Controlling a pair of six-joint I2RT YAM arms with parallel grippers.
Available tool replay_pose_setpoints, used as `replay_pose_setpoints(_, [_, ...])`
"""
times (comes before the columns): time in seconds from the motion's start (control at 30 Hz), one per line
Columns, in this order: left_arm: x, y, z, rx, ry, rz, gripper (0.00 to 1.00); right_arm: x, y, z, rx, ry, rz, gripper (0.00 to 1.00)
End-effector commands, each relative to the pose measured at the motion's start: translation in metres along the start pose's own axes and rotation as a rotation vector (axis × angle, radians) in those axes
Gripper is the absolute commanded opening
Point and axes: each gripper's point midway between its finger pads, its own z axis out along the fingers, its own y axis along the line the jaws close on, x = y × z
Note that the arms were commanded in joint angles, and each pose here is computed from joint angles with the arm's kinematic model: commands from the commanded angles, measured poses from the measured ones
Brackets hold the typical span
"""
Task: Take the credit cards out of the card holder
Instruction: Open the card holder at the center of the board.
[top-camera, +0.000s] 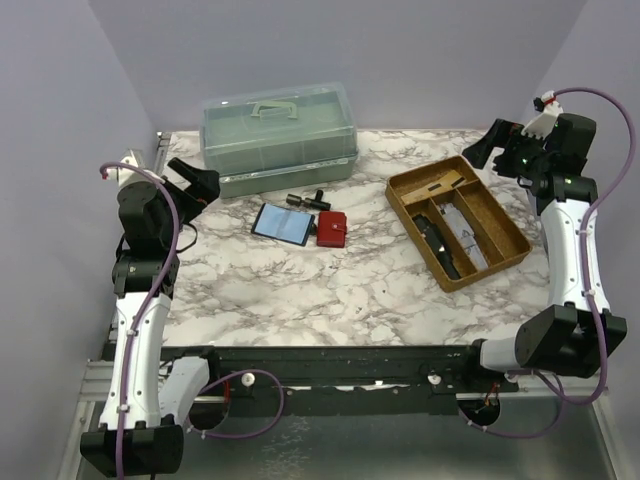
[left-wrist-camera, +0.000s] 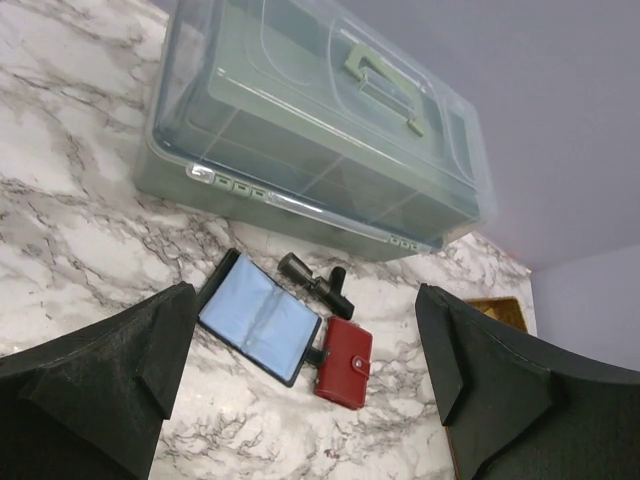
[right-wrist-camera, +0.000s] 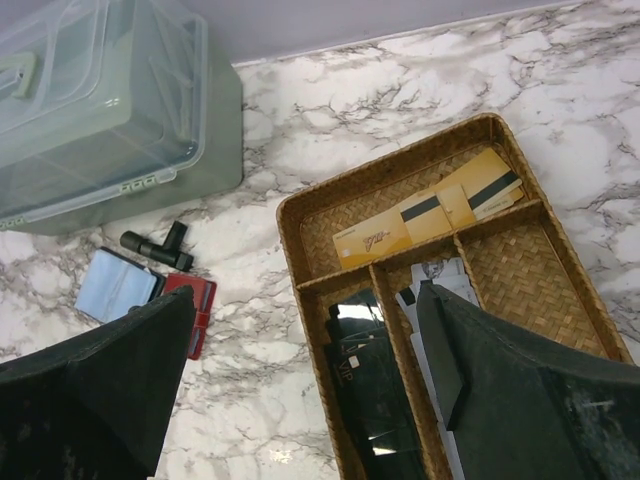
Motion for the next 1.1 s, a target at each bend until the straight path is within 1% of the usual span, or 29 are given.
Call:
replay_pose_setpoints(0.0, [0.027,0.003,0.005,0.019,0.114,-0.012,0.99,0.004,-0.003,-0.004,0.025,0.008,0.013,1.0])
replay_pose_setpoints(0.1, [0.039,0.004,0.009,0.029,0.163,-0.034,0.99,0.013,0.003,-0.003,-0.028,0.026,-0.014,1.0])
replay_pose_setpoints(0.17, [0.047,0.008,0.012,0.019,0.189,-0.053,0.99,0.022,0.013,-0.003,-0.11,0.043,-0.078,1.0])
replay_pose_setpoints(0.23, [0.055,0.01,0.014,0.02,0.205,-0.077,0.99,0.035,0.029,-0.005,-0.245,0.062,-0.175,1.0])
replay_pose_setpoints(0.3, [0.066,0.007,0.015,0.055,0.239,-0.107,0.99,0.05,0.046,-0.009,-0.402,0.073,-0.255,1.0])
replay_pose_setpoints(0.37, [0.08,0.002,0.016,0.104,0.297,-0.142,0.99,0.066,0.071,-0.017,-0.611,0.07,-0.319,1.0])
replay_pose_setpoints(0.4, [0.088,0.001,0.016,0.115,0.332,-0.169,0.99,0.073,0.075,-0.016,-0.655,0.078,-0.346,1.0])
replay_pose_setpoints(0.43, [0.099,0.002,0.016,0.122,0.372,-0.195,0.99,0.083,0.083,-0.015,-0.708,0.096,-0.361,1.0])
replay_pose_setpoints(0.53, [0.12,0.0,0.011,0.154,0.464,-0.264,0.99,0.118,0.102,-0.009,-0.873,0.133,-0.486,1.0])
replay_pose_setpoints(0.6, [0.132,0.001,0.005,0.162,0.504,-0.289,0.99,0.146,0.115,0.005,-0.929,0.175,-0.57,1.0])
replay_pose_setpoints(0.7, [0.151,0.004,-0.005,0.163,0.551,-0.319,0.99,0.178,0.131,0.02,-1.049,0.187,-0.708,1.0])
replay_pose_setpoints(0.8, [0.171,0.006,-0.015,0.146,0.587,-0.351,0.99,0.192,0.136,0.047,-1.051,0.233,-0.822,1.0])
replay_pose_setpoints(0.87, [0.181,0.004,-0.02,0.142,0.599,-0.344,0.99,0.19,0.13,0.077,-0.954,0.289,-0.839,1.0])
replay_pose_setpoints(0.93, [0.189,0.004,-0.023,0.135,0.606,-0.337,0.99,0.188,0.122,0.106,-0.833,0.373,-0.832,1.0])
replay_pose_setpoints(0.97, [0.192,0.005,-0.023,0.128,0.609,-0.336,0.99,0.191,0.12,0.116,-0.807,0.413,-0.834,1.0])
replay_pose_setpoints(1.07, [0.205,0.007,-0.022,0.111,0.632,-0.331,0.99,0.208,0.136,0.128,-0.826,0.484,-0.88,0.99])
